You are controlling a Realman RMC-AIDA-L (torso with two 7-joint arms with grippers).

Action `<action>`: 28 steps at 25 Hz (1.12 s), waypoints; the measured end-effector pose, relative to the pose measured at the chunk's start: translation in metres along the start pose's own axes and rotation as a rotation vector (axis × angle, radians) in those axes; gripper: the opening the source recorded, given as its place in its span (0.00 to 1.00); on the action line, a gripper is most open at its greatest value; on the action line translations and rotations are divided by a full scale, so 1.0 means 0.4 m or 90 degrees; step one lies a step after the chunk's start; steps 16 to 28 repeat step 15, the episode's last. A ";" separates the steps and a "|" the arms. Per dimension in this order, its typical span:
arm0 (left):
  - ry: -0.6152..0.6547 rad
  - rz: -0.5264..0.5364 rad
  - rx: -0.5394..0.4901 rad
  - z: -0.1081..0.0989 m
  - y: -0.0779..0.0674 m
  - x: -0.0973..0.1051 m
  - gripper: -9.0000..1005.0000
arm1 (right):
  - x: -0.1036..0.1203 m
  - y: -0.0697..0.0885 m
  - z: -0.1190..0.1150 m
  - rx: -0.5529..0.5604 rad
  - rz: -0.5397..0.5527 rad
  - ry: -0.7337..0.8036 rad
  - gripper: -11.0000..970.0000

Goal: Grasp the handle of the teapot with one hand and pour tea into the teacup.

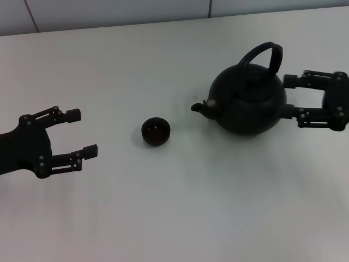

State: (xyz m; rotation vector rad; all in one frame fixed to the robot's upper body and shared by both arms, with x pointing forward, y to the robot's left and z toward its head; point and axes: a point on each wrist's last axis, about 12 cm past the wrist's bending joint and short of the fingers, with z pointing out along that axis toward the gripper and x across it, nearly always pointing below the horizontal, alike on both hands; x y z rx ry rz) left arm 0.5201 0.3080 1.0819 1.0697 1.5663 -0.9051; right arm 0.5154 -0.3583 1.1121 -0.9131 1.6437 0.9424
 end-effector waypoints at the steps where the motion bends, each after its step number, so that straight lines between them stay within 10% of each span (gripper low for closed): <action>1: 0.008 -0.001 0.011 0.000 0.006 -0.008 0.86 | -0.015 -0.015 0.009 -0.012 -0.004 0.029 0.78; 11: 0.106 -0.012 0.084 0.022 0.059 -0.081 0.86 | -0.116 -0.082 0.077 -0.069 -0.037 0.177 0.78; 28: 0.112 -0.011 0.089 0.024 0.061 -0.085 0.86 | -0.117 -0.082 0.080 -0.072 -0.041 0.188 0.78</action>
